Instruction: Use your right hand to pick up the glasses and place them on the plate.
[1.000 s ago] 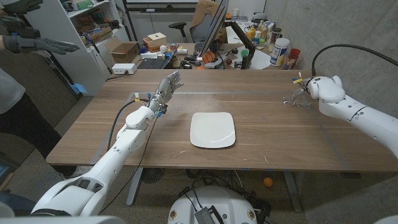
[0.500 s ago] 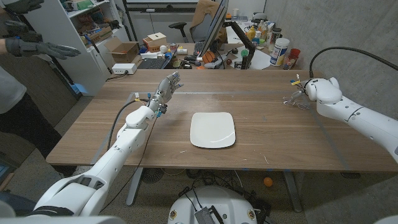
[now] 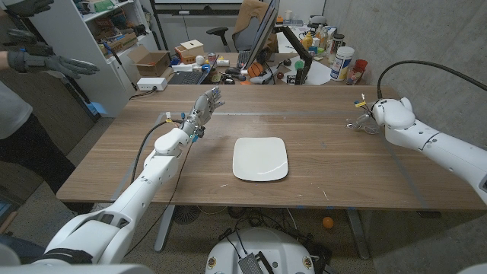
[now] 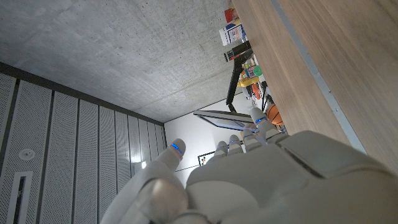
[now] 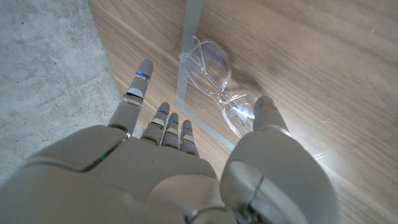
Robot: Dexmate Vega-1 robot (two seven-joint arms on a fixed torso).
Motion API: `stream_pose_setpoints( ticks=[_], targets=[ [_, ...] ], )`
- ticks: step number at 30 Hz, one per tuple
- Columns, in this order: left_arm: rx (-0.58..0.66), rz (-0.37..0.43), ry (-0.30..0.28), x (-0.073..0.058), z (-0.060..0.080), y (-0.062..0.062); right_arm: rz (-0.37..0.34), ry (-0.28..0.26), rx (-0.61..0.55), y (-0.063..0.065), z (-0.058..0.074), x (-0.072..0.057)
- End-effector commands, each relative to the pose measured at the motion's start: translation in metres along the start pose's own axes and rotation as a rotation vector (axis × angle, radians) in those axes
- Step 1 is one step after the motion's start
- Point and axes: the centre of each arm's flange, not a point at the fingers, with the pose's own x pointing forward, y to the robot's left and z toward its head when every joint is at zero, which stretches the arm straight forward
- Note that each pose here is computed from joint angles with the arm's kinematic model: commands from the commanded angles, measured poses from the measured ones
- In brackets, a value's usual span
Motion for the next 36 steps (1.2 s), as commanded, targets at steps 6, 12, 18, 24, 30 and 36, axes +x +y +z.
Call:
stream_pose_setpoints(
  ticks=[6, 12, 18, 24, 30, 36],
  targets=[
    [0.001, 0.002, -0.002, -0.001, 0.001, 0.001, 0.043, 0.012, 0.006, 0.011, 0.003, 0.005],
    [-0.001, 0.001, -0.002, 0.000, 0.001, 0.002, 0.042, -0.002, 0.006, 0.010, 0.005, 0.006],
    [-0.002, 0.002, -0.003, 0.001, 0.000, 0.003, 0.039, -0.010, 0.014, 0.008, 0.007, 0.007],
    [-0.004, 0.005, -0.002, 0.001, -0.001, 0.004, 0.034, -0.011, 0.007, 0.005, 0.009, 0.008],
    [-0.004, 0.006, -0.003, 0.002, -0.001, 0.006, 0.034, -0.005, -0.004, 0.002, 0.012, 0.010],
    [-0.004, 0.008, 0.000, 0.002, -0.001, 0.007, 0.029, 0.010, -0.027, 0.000, 0.016, 0.013]
  ],
)
